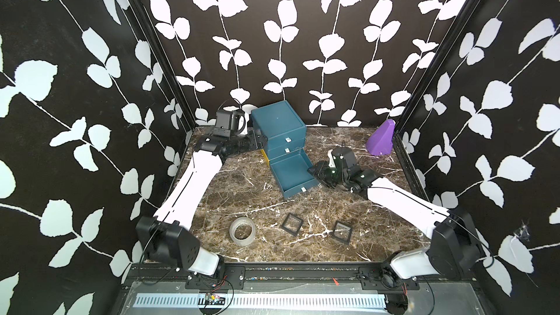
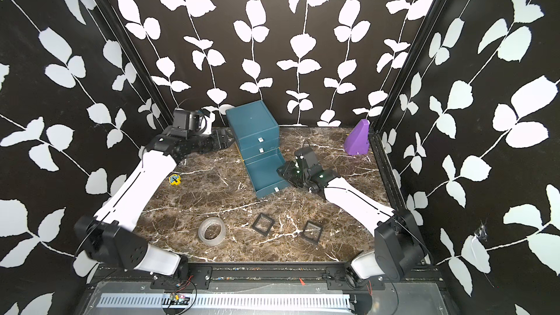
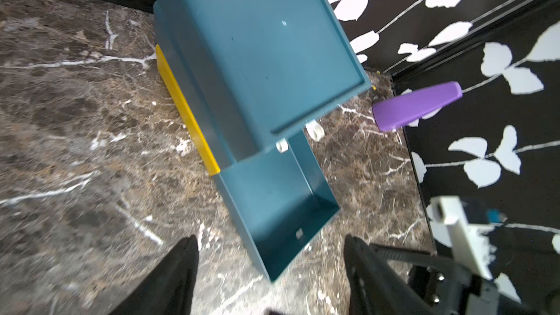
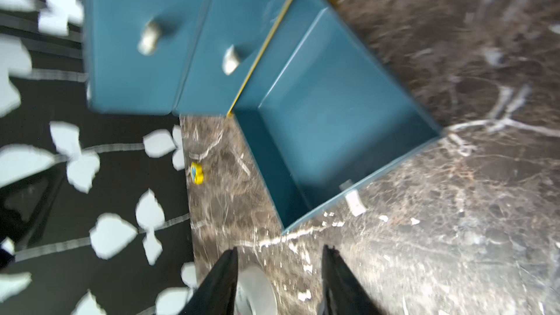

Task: Place the brooch boxes into the drawer by color
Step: Open the drawer in the storage box, then pick up the brooch box from the center of the board.

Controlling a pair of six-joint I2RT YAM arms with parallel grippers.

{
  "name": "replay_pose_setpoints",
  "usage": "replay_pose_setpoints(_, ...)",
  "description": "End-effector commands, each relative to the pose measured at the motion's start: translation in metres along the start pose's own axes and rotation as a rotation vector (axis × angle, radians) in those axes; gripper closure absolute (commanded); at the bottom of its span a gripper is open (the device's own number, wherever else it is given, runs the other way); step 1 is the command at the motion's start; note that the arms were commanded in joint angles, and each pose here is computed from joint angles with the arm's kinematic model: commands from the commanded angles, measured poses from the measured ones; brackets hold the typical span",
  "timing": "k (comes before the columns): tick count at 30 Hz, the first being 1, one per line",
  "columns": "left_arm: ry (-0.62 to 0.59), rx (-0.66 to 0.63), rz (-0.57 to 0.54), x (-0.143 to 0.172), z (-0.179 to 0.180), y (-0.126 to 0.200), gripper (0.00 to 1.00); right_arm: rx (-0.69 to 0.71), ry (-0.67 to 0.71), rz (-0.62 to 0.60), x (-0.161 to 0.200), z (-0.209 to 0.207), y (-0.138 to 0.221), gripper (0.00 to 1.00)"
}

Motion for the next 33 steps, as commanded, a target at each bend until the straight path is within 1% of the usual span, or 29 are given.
replay_pose_setpoints(1,-0.027,-0.071,0.118,0.034,0.014,0.015,0.28,0.034,0.314,0.167,0.024,0.009,0.020,0.55)
replay_pose_setpoints(5,0.023,-0.028,0.180,0.069,0.019,0.032,0.32,0.033,0.435,0.253,0.038,0.013,0.028,0.58)
replay_pose_setpoints(8,0.040,-0.024,0.251,0.101,0.020,0.040,0.33,0.043,0.527,0.333,0.051,0.015,0.025,0.61)
replay_pose_setpoints(12,0.073,-0.038,0.356,0.146,0.025,0.045,0.37,0.061,0.632,0.457,0.076,0.014,0.007,0.65)
replay_pose_setpoints(17,0.125,-0.075,0.425,0.186,0.048,0.049,0.40,0.089,0.755,0.567,0.103,0.021,-0.021,0.66)
replay_pose_setpoints(20,0.130,-0.109,0.447,0.199,0.059,0.053,0.41,0.129,0.785,0.634,0.117,0.019,-0.043,0.66)
replay_pose_setpoints(23,0.132,-0.125,0.473,0.206,0.065,0.053,0.42,0.165,0.799,0.658,0.124,0.014,-0.058,0.65)
replay_pose_setpoints(27,0.128,-0.124,0.467,0.207,0.066,0.051,0.42,0.186,0.811,0.660,0.126,0.008,-0.069,0.59)
replay_pose_setpoints(30,0.128,-0.115,0.458,0.204,0.064,0.050,0.42,0.212,0.824,0.694,0.131,0.000,-0.076,0.59)
replay_pose_setpoints(33,0.125,-0.112,0.454,0.202,0.062,0.048,0.42,0.233,0.843,0.697,0.132,-0.004,-0.081,0.59)
Point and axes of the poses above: each gripper's point midway between its finger pads, its own y axis back along the fingers, its own z axis along the line the jaws close on, x = y × z, the point moved 8 cm from there along y, back along the fingers, and after that the axes turned 10 degrees about y, right-handed, at the moved point
